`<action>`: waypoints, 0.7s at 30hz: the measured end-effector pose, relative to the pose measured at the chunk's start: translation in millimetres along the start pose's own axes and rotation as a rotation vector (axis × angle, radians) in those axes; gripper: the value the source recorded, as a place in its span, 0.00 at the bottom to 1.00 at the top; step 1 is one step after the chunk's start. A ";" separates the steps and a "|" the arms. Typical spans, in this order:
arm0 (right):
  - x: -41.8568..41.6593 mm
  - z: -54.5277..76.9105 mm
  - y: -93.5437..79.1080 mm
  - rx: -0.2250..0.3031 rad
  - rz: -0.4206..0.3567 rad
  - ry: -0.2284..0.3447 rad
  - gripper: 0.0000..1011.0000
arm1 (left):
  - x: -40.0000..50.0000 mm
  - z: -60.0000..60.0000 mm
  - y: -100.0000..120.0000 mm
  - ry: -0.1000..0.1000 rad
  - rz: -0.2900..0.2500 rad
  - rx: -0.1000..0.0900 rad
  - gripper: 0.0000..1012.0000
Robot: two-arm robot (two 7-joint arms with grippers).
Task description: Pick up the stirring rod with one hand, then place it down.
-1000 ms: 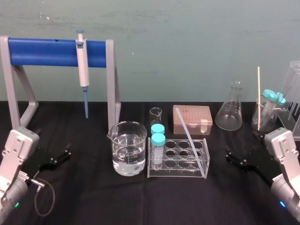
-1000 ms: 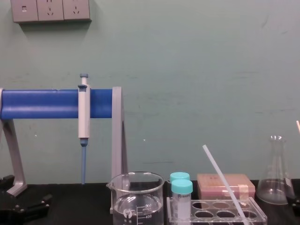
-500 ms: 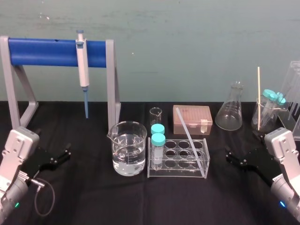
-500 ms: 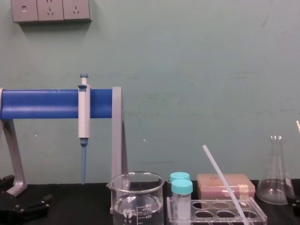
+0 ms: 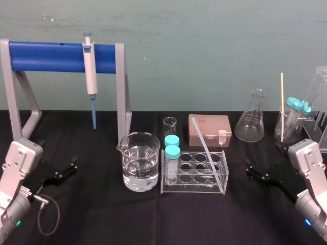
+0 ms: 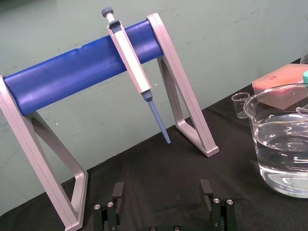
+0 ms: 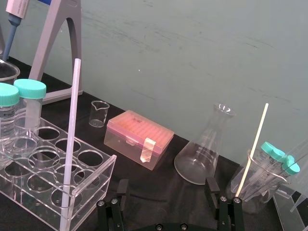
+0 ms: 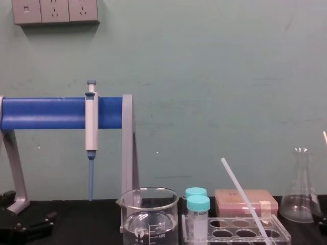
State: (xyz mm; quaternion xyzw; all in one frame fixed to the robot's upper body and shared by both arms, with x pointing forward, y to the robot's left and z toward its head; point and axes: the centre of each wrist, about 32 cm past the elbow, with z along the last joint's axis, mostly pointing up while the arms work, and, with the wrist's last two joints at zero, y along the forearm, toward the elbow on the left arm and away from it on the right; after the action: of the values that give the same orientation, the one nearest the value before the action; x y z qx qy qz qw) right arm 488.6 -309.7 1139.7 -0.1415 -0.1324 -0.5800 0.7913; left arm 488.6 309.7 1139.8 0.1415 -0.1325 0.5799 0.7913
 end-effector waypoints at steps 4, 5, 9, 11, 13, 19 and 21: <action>0.0 0.0 0.0 0.000 0.000 0.000 0.99 | 0.0 0.0 0.0 0.000 0.000 0.000 0.99; 0.0 0.0 0.0 0.000 0.000 0.000 0.99 | 0.0 0.0 0.0 0.000 0.000 0.000 0.99; 0.0 0.0 0.0 0.000 0.000 0.000 0.99 | 0.0 0.0 0.0 0.000 0.000 0.000 0.99; 0.0 0.0 0.0 0.000 0.000 0.000 0.99 | 0.0 0.0 0.0 0.000 0.000 0.000 0.99; 0.0 0.0 0.0 0.000 0.000 0.000 0.99 | 0.0 0.0 0.0 0.000 0.000 0.000 0.99; 0.0 0.0 0.0 0.000 0.000 0.000 0.99 | 0.0 0.0 0.0 0.000 0.000 0.000 0.99; 0.0 0.0 0.0 0.000 0.000 0.000 0.99 | 0.0 0.0 0.0 0.000 0.000 0.000 0.99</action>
State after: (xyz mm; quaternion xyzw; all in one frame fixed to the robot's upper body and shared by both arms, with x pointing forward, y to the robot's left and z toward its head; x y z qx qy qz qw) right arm 488.6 -309.7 1139.8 -0.1415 -0.1325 -0.5799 0.7913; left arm 488.6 309.7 1139.8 0.1415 -0.1325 0.5799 0.7913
